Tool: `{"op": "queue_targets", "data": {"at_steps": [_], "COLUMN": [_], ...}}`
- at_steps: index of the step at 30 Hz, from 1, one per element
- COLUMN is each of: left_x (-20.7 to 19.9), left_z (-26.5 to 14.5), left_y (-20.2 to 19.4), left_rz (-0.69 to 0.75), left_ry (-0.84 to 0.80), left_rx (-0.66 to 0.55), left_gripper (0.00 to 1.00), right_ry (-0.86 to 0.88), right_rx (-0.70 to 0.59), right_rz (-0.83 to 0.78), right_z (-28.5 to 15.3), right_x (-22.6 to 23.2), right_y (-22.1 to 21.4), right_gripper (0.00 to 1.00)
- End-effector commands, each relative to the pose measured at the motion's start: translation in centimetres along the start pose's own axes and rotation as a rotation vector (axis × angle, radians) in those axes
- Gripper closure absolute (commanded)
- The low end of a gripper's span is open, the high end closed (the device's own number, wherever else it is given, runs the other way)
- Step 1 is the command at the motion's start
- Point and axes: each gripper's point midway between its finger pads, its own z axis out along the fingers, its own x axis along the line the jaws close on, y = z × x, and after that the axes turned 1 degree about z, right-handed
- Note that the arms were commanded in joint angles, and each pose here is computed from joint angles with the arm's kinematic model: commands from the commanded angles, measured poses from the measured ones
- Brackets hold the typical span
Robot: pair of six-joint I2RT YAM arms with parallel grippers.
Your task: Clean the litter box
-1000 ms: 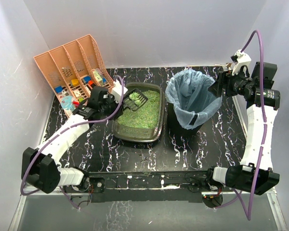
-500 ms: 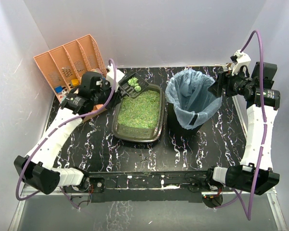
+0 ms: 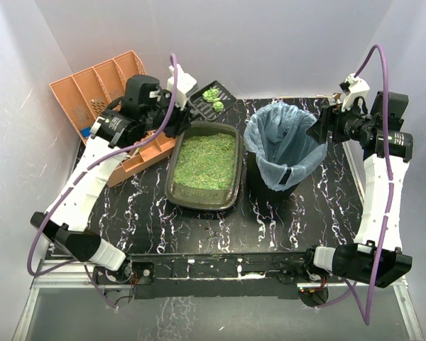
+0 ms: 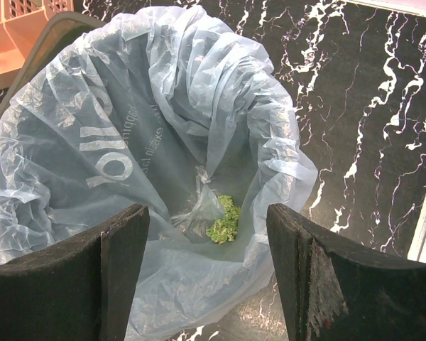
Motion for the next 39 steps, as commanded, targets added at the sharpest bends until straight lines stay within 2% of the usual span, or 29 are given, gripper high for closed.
{"op": "queue_targets", "data": {"at_steps": [1,5,9,18,24,31,39], "left_x": [-2.9,-5.3,-8.4,-9.1,-11.0,-11.7,-12.4], "left_z": [0.0,1.4,3.8,7.9,10.0,10.2,10.1], "left_y": [2.8,4.8,6.0,6.9,6.7,7.5,8.9], "left_rz": [0.029,0.038,0.132,0.341,0.551,0.736,0.948], "left_ry": [-0.049,-0.115,-0.146,-0.004,0.066,0.186,0.345], "left_rx": [-0.036,-0.054,-0.044,-0.009,0.044,0.065,0.077], "left_gripper": [1.0,1.0,1.0,1.0,1.0,1.0,1.0], "right_ry": [-0.013,-0.027,-0.085,-0.183,-0.214,-0.319,-0.301], "right_rx": [-0.05,-0.048,-0.046,-0.054,-0.071,-0.1,-0.106], "right_rz": [-0.042,-0.032,-0.035,-0.048,-0.058,-0.025,-0.015], "right_z": [-0.5,-0.6,-1.2,-2.3,-3.0,-4.1,-4.3], "right_x": [-0.1,-0.1,-0.7,-1.6,-1.7,-3.4,-3.2], "right_y": [1.5,1.2,1.1,0.6,0.9,1.1,1.3], "right_gripper": [0.27,0.27,0.27,0.27,0.27,0.27,0.27]}}
